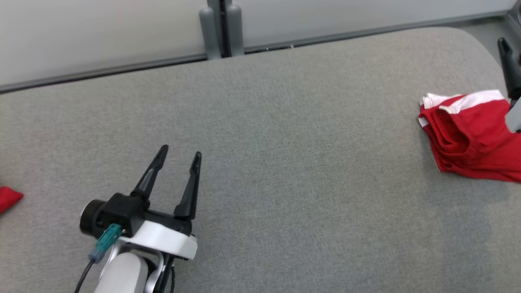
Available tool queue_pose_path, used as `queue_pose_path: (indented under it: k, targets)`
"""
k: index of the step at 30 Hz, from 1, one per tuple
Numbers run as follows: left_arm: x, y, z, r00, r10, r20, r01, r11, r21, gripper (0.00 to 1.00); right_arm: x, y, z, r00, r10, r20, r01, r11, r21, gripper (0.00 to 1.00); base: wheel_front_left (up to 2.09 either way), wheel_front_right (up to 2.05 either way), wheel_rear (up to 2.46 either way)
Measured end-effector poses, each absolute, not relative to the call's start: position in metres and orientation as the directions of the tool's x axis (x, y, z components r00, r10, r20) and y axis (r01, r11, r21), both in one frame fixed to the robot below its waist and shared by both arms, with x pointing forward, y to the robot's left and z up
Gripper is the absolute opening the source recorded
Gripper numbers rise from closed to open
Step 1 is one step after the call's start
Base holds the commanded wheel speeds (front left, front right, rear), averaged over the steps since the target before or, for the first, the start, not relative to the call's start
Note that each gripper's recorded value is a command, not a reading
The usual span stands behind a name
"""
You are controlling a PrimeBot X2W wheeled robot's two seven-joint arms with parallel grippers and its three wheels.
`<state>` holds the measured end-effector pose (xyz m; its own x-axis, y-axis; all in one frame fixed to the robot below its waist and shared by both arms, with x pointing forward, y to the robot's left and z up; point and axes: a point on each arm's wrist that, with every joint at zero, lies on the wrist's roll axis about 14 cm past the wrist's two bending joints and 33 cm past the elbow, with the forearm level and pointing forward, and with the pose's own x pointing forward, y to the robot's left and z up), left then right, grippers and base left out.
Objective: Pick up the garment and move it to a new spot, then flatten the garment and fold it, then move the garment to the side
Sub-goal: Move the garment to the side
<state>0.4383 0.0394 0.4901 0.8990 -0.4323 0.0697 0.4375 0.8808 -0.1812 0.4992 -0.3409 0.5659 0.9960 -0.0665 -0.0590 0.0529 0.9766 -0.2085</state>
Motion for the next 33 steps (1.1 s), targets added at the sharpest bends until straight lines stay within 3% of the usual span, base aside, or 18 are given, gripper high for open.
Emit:
queue_pose_path:
  k: [16, 28, 33]
  targets:
    - [0.385, 0.131, 0.532, 0.972, -0.177, 0.157, 0.2, 0.969, -0.144, 1.0, 0.456, -0.228, 0.579, 0.979, 0.154, 0.132, -0.156, 0.988, -0.001, 1.0, 0.0, 0.0, 0.0]
    - [0.359, 0.164, 0.531, 0.986, -0.062, 0.152, 0.084, 0.987, -0.14, 1.0, 0.398, -0.206, 0.53, 0.988, 0.11, 0.106, -0.126, 0.98, 0.155, 1.0, 0.0, 0.0, 0.0]
    - [0.355, 0.168, 0.529, 0.988, -0.046, 0.148, 0.067, 0.988, -0.137, 1.0, 0.38, -0.183, 0.513, 0.985, 0.155, 0.08, -0.168, 0.968, 0.188, 1.0, 0.0, 0.0, 0.0]
